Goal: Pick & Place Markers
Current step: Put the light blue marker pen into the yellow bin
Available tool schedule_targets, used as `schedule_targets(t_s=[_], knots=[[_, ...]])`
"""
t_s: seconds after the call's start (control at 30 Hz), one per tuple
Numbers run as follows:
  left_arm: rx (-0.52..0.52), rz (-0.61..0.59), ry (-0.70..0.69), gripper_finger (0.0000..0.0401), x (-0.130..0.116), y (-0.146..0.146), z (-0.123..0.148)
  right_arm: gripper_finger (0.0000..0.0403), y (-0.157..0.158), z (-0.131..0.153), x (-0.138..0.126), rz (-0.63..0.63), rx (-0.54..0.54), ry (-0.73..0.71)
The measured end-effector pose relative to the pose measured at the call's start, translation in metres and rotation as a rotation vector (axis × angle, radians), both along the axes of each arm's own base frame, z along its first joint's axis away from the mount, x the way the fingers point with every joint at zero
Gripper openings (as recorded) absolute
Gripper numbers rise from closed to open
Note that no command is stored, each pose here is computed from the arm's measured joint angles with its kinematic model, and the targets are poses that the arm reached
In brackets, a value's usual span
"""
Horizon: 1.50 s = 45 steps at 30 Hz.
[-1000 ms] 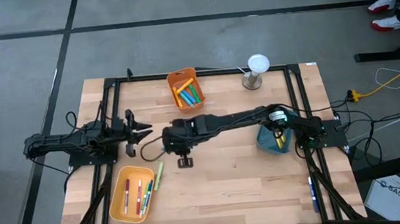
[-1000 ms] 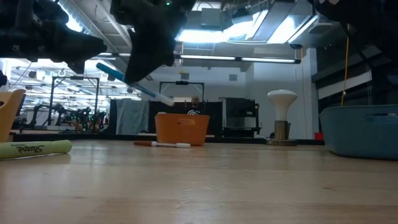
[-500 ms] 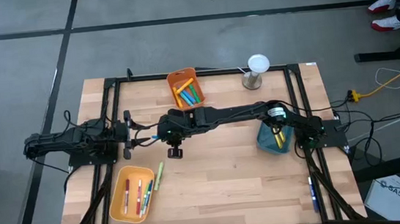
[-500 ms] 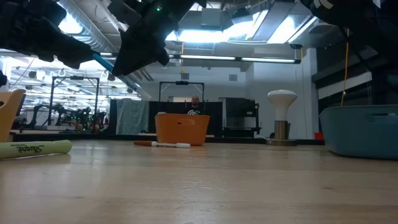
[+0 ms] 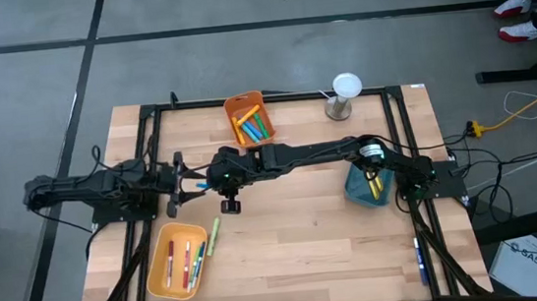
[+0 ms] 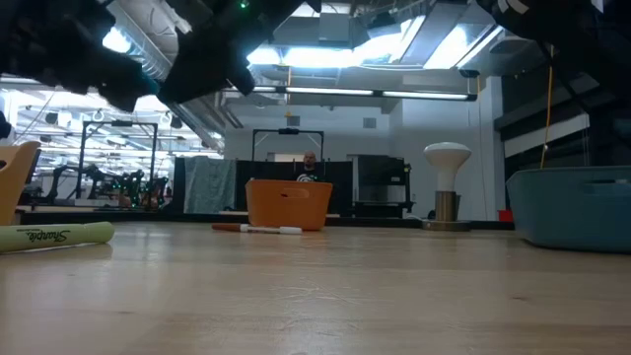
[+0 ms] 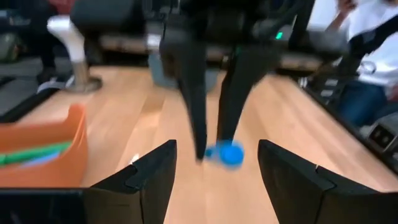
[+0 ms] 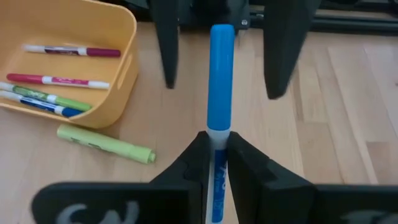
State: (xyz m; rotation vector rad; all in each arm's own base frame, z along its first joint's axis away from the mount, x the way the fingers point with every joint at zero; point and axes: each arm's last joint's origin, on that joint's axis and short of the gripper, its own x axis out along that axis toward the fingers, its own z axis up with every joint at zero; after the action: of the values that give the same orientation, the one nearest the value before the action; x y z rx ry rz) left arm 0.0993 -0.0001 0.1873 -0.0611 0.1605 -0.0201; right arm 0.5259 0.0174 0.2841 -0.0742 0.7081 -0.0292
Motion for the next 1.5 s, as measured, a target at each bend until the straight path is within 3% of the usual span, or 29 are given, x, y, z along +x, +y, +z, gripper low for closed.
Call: schedule_targets(t_s=[0.13,0.33,0.97,1.3,1.5], knots=[[0.010,-0.047,-0.044,0.0218,0.006,-0.001,0.005,0.0047,0.000,0.001,0.000,0.002,0.002,-0.010],[0.009,-0.043,0.024,0.0193,0.012,-0.001,-0.001,0.0047,0.000,0.002,0.001,0.005,-0.002,-0.020],[0.019,-0.029,0.005,0.0035,0.013,-0.001,0.001,0.0047,0.000,0.002,0.001,0.003,0.003,-0.018],[0.013,-0.032,0.019,0.0035,0.013,-0.001,-0.001,0.0049,0.000,0.002,0.001,0.000,0.007,-0.020],[-0.009,-0.050,0.046,0.0035,0.013,-0.001,-0.003,0.0101,0.000,0.002,0.000,0.002,0.076,-0.011]])
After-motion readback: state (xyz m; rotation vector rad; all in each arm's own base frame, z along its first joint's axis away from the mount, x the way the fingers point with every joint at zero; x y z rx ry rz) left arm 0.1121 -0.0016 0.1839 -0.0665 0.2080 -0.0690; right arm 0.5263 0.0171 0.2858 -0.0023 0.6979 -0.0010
